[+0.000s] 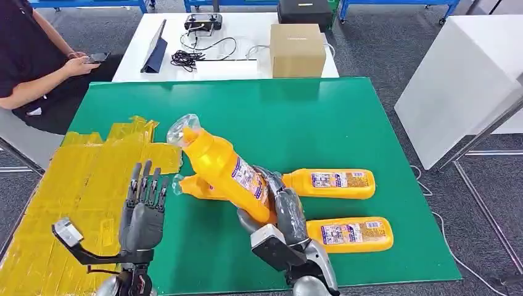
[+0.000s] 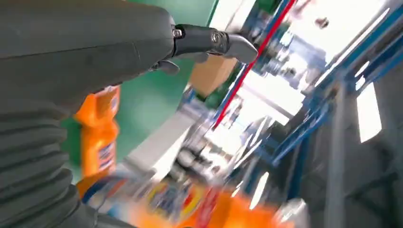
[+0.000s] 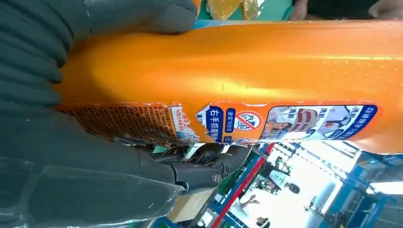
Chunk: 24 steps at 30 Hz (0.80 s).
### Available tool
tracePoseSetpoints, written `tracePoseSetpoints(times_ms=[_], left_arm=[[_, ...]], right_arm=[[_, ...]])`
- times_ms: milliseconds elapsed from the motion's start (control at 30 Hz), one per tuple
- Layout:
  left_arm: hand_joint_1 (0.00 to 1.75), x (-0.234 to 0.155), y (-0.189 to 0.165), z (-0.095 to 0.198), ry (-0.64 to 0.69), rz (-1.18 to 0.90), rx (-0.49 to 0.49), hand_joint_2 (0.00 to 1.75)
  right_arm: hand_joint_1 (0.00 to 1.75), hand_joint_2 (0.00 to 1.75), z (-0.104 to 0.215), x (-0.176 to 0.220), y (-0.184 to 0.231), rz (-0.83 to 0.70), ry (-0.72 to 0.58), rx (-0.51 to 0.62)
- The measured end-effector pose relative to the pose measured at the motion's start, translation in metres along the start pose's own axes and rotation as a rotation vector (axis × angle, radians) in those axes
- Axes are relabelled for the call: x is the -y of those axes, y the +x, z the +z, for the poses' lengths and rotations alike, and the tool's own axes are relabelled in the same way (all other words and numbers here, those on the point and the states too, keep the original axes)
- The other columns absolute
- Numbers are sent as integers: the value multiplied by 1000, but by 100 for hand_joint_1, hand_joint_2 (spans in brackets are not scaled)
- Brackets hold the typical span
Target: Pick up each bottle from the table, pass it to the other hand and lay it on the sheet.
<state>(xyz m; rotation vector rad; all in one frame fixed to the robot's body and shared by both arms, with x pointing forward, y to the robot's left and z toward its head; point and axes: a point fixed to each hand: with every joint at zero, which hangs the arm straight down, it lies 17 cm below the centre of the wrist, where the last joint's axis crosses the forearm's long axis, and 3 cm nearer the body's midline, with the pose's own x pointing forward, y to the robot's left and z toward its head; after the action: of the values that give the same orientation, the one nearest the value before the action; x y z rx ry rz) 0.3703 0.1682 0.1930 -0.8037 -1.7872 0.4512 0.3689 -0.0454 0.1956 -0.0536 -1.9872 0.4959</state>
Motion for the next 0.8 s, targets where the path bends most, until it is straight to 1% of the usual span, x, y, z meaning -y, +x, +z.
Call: tracePoseSetpoints(times_ms=[133, 267, 567, 733, 800], left_arm=[[0, 23, -14, 2, -108, -14, -50, 175], [0, 32, -20, 4, -154, -10, -68, 175], [0, 31, -19, 7, -175, 25, -73, 175], [0, 23, -16, 8, -161, 45, -69, 175], [0, 18, -14, 7, -152, 50, -65, 175]], right_arm=[[175, 175, -12, -15, -6, 12, 67, -26], [175, 175, -18, -43, -4, 34, 172, -31], [175, 175, -21, -85, -4, 57, 318, -39], [175, 175, -20, -107, 1, 66, 418, -22], [175, 175, -13, -123, 7, 69, 481, -4]])
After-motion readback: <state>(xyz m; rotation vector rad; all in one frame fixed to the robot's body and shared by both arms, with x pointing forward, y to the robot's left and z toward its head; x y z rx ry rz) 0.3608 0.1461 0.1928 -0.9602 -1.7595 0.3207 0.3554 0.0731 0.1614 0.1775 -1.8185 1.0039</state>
